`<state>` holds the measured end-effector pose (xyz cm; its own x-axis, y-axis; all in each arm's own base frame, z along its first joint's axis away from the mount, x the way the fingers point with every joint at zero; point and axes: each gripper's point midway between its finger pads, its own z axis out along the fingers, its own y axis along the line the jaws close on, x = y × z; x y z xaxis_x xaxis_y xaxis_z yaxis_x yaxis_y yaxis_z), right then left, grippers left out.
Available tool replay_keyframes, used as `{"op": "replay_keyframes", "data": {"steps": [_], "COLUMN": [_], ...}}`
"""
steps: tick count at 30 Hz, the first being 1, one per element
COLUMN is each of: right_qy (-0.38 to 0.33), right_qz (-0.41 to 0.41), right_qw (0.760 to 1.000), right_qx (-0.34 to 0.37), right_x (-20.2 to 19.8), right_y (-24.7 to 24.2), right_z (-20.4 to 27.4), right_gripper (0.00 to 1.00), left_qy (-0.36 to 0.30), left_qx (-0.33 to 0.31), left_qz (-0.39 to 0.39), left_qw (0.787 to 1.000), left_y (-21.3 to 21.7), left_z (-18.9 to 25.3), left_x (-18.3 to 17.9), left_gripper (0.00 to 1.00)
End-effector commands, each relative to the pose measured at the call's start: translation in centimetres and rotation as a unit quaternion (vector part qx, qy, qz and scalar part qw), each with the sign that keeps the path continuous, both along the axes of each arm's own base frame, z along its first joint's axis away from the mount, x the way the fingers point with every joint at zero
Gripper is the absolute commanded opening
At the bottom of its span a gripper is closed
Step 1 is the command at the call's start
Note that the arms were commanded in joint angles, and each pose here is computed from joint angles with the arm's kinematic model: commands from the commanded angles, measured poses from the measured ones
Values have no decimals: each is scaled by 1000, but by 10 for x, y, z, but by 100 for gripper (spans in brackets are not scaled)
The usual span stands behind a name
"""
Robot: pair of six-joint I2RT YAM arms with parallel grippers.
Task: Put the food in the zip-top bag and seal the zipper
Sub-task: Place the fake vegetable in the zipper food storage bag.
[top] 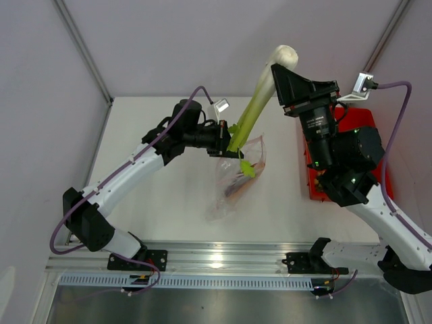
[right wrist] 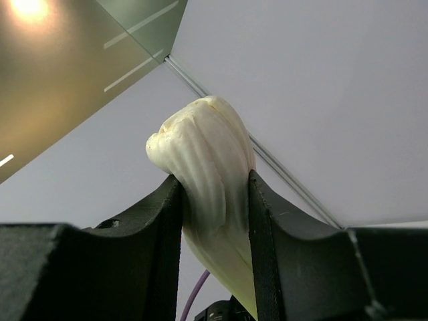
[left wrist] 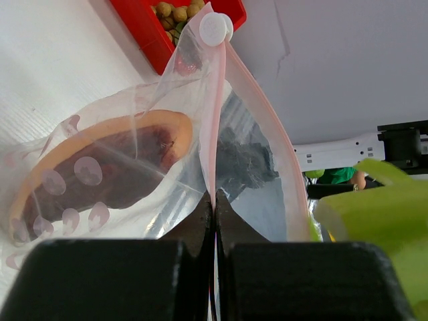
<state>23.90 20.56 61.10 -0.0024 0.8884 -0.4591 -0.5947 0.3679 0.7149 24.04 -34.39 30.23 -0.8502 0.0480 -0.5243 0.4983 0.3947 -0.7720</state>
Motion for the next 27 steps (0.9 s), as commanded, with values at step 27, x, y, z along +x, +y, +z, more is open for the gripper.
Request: {"op": "replay_keyframes", "data": {"steps": [27], "right_qy": [-60], "right_qz": [-63], "right_qw": [996], "right_qx": [35], "right_x": [-12], "right_y": [-21], "right_z": [38], "right_gripper": [0], "left_qy": [-18], "left_qx": [-24], "left_qz": [-1], "left_qw": [1000], "left_y": [1], "left_z": [16], "left_x": [-4], "left_gripper": [1]}}
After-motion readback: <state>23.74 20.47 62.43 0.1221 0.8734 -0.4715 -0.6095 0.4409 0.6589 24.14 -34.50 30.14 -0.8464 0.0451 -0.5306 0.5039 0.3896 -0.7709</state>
